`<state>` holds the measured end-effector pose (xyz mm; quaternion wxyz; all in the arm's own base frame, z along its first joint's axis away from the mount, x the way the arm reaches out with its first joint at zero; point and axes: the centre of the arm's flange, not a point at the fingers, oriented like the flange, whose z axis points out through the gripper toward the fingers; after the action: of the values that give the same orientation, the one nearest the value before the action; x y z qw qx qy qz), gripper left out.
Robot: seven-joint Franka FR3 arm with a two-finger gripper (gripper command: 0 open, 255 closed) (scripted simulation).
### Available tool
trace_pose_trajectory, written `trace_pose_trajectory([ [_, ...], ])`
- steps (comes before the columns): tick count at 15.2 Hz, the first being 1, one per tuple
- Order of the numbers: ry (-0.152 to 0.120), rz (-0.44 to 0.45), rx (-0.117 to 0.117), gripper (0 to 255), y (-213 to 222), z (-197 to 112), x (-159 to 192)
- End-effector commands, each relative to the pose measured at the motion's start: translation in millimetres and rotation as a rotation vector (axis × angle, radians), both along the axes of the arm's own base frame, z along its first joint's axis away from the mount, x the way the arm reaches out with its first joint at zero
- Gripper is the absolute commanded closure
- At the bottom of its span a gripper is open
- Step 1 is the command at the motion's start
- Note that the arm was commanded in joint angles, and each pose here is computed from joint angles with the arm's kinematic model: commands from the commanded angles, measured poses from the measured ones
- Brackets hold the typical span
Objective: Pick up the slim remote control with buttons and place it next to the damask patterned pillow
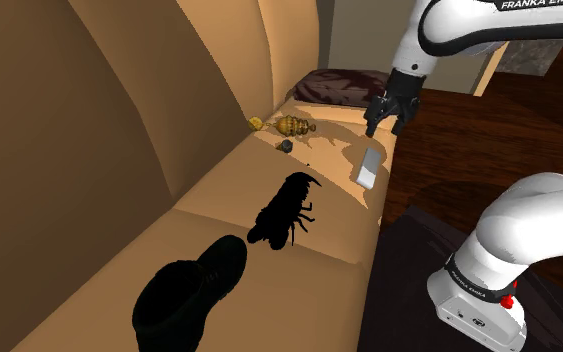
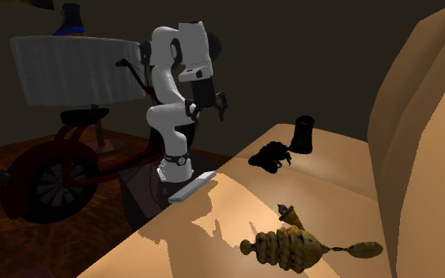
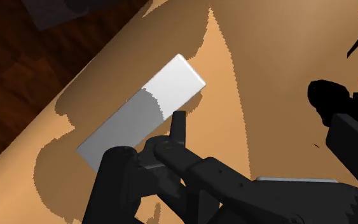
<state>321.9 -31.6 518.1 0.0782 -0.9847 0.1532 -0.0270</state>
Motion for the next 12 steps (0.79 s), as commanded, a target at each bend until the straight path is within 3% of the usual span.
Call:
trace_pose_trajectory([
  [1, -0.026, -0.092, 0.023, 0, -18, -22, 3],
  [12, -0.150, -0.578, 0.153, 0, -103, -146, 2],
])
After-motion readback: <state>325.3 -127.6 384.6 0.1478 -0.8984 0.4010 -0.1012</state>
